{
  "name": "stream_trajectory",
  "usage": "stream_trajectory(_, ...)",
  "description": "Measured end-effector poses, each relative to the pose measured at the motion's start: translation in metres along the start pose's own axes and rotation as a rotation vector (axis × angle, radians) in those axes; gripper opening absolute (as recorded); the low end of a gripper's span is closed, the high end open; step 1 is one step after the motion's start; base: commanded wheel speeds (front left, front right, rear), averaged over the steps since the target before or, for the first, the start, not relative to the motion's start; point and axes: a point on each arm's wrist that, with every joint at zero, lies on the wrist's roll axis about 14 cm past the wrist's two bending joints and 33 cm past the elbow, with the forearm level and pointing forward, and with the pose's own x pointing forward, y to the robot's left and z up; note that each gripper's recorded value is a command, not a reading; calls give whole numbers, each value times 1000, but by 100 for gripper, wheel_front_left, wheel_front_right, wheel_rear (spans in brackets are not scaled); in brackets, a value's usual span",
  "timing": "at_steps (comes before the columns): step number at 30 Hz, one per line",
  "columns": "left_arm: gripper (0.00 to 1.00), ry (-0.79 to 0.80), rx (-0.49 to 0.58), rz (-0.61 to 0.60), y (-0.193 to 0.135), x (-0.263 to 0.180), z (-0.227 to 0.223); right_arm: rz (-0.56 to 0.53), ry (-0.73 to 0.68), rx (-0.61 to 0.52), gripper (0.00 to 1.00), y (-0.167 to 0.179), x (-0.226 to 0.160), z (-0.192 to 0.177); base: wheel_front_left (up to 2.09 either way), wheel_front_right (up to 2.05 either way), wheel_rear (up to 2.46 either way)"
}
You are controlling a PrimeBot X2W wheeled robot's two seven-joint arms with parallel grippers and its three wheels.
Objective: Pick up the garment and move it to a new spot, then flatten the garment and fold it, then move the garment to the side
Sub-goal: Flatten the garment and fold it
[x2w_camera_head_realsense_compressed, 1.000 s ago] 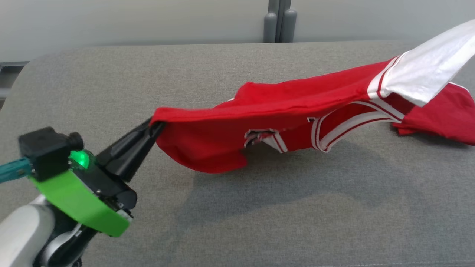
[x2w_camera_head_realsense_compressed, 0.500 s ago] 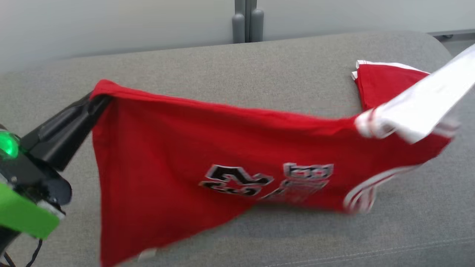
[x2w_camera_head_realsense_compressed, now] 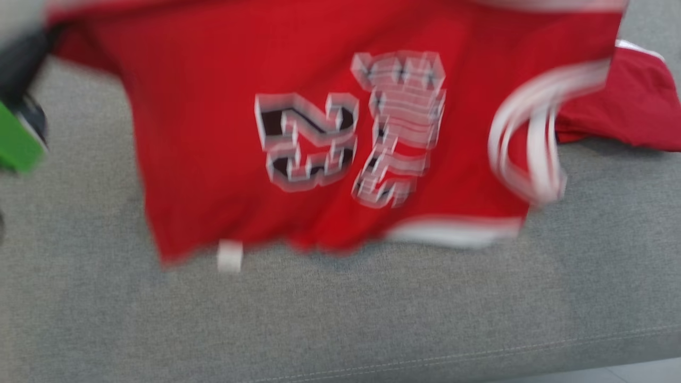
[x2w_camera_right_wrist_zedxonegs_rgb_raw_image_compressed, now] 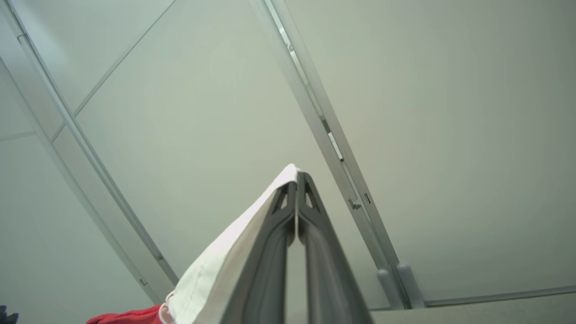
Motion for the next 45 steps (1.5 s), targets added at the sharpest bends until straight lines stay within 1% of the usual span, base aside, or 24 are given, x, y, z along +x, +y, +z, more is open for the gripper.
stream_trajectory(2, 0, -187, 144, -27, -11, 14, 61, 18, -215, -37, 0, 8, 23, 57, 0, 0, 0)
stream_trajectory(4, 0, -389, 270, -74, -32, 18, 117, 24, -423, -43, 0, 13, 32, 107, 0, 0, 0)
stream_trajectory(6, 0, -537, 371, -87, -42, 14, 156, 45, -538, -40, 0, 21, 40, 131, 0, 0, 0)
stream_trajectory(7, 0, -605, 392, -81, -42, 12, 171, 65, -567, -39, 0, 28, 45, 135, 0, 0, 0)
stream_trajectory(8, 0, -639, 399, -79, -40, 13, 177, 90, -582, -34, 0, 36, 50, 136, 0, 0, 0)
stream_trajectory(9, 0, -635, 405, -85, -38, 18, 174, 120, -582, -34, 0, 44, 55, 133, 0, 0, 0)
stream_trajectory(10, 0, -618, 408, -102, -37, 25, 164, 144, -554, -53, 0, 50, 61, 121, 0, 0, 0)
stream_trajectory(12, 0, -548, 388, -131, -31, 43, 133, 164, -461, -93, 0, 53, 73, 87, 0, 0, 0)
stream_trajectory(13, 0, -511, 360, -132, -25, 51, 114, 163, -396, -103, 0, 49, 76, 63, 0, 0, 0)
stream_trajectory(14, 0, -455, 324, -135, -18, 60, 88, 150, -323, -87, 0, 41, 77, 35, 0, 0, 0)
stream_trajectory(16, 0, -342, 224, -106, 3, 72, 26, 110, -150, -34, 0, 19, 69, -35, 0, 0, 0)
stream_trajectory(18, 0, -156, 114, -49, 26, 73, -61, 13, 54, 19, 0, -13, 43, -115, 0, 0, 0)
stream_trajectory(20, 0, 38, 13, -5, 34, 56, -150, -131, 225, 71, 0, -49, -2, -180, 0, 0, 0)
stream_trajectory(21, 0, 110, -33, 12, 33, 43, -185, -183, 298, 84, 0, -62, -27, -205, 0, 0, 0)
stream_trajectory(23, 0, 220, -100, 39, 27, 18, -238, -297, 387, 103, 0, -84, -73, -235, 0, 0, 0)
stream_trajectory(24, 0, 228, -128, 58, 26, 10, -249, -337, 421, 103, 0, -91, -91, -245, 0, 0, 0)
stream_trajectory(26, 0, 171, -188, 99, 28, 9, -247, -396, 428, 112, 0, -99, -114, -249, 0, 0, 0)
stream_trajectory(29, 0, 105, -216, 121, 26, 10, -238, -415, 389, 115, 0, -102, -124, -239, 0, 0, 0)
stream_trajectory(33, 0, 74, -212, 118, 24, 7, -229, -376, 374, 99, 0, -97, -127, -229, 0, 0, 0)
stream_trajectory(36, 0, 60, -197, 123, 27, 2, -220, -314, 395, 99, 0, -82, -134, -227, 0, 0, 0)
stream_trajectory(39, 0, 43, -171, 115, 26, -5, -209, -232, 491, 85, 0, -63, -149, -236, 0, 0, 0)
stream_trajectory(42, 0, 43, -152, 114, 24, -17, -205, -186, 593, 55, 0, -50, -172, -245, 0, 0, 0)
stream_trajectory(45, 0, 76, -140, 121, 21, -36, -213, -177, 683, 44, 0, -43, -200, -253, 0, 0, 0)
